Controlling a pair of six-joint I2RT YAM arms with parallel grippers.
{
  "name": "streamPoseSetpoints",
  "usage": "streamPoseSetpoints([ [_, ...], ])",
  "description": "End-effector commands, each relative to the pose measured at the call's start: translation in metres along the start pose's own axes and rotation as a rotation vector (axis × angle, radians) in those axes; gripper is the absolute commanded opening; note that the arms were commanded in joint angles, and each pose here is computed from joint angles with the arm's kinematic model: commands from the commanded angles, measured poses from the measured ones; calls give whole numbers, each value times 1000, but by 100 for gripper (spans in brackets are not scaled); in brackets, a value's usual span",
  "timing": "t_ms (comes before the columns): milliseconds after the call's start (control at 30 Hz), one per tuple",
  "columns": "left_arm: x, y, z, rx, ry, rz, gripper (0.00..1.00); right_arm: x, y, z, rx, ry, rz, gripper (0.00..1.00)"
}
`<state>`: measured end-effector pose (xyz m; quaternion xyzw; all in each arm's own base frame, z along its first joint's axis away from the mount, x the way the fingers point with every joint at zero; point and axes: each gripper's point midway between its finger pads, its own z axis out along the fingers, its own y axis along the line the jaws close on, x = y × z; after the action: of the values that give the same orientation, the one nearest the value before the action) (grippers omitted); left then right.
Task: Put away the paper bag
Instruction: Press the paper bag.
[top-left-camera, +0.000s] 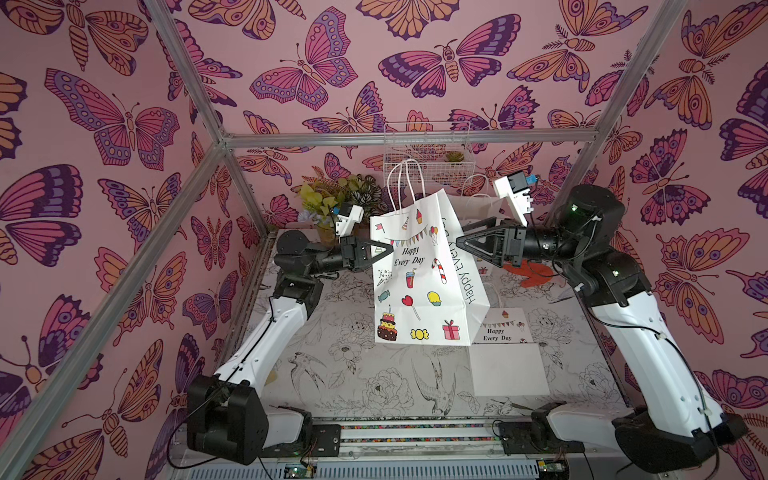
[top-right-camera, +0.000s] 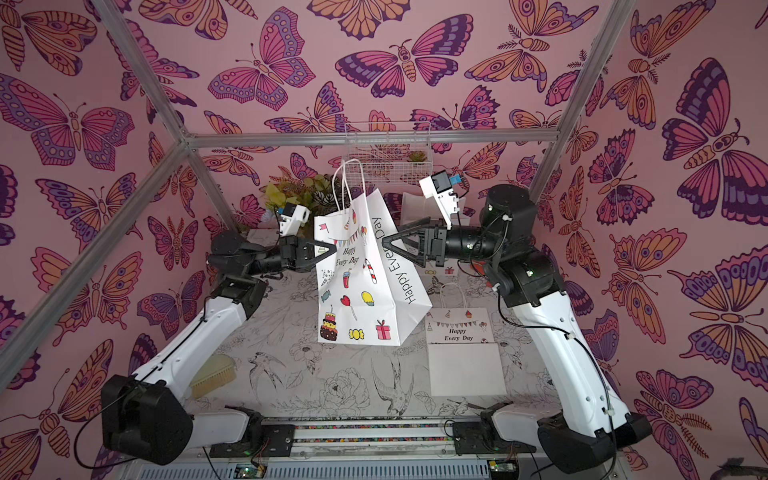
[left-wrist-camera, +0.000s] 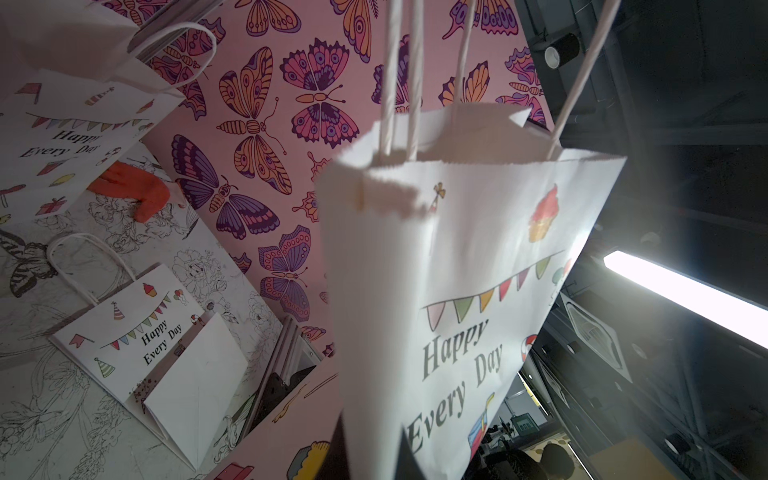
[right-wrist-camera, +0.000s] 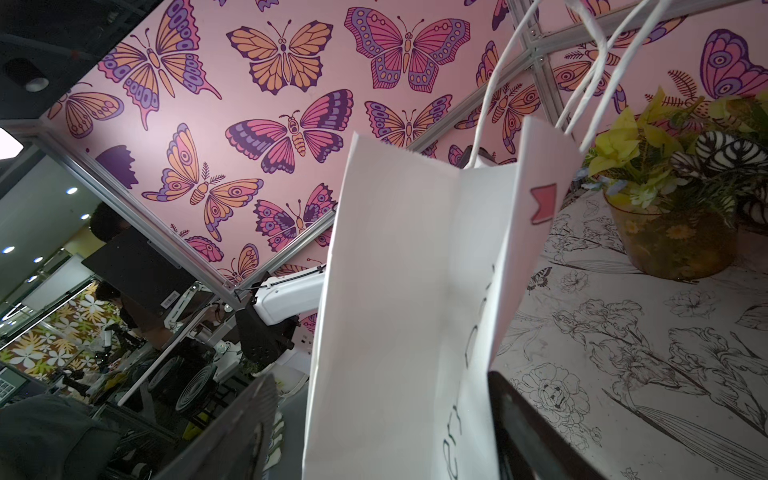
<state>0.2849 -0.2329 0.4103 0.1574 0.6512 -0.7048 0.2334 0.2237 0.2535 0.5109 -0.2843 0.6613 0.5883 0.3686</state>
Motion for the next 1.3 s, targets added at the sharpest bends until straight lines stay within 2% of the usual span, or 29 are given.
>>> streamPoseSetpoints([
  [0,-1,2,-3,-36,-19,21,7,-3,8,0,2,1,-45,80],
  [233,-1,-1,-4,-49,-22,26,8,3,1,8,62,44,-64,80],
  [333,-1,5,-4,-78,-21,15,9,10,-9,12,132,73,-86,78],
  [433,3,-9,-7,-98,-25,53,9,14,-18,16,167,92,-87,75],
  [600,5,-11,-10,-129,-26,63,10,15,-23,19,179,97,-81,61],
  [900,5,-23,-10,-125,-30,82,12,16,-29,25,178,97,-69,25],
  [1000,6,-27,-10,-118,-24,85,14,15,-27,27,163,87,-67,21],
  [1100,8,-33,-10,-107,-17,100,16,14,-26,29,143,79,-62,12],
  [1267,11,-53,-10,-75,-11,162,29,16,-27,31,127,77,-51,3],
])
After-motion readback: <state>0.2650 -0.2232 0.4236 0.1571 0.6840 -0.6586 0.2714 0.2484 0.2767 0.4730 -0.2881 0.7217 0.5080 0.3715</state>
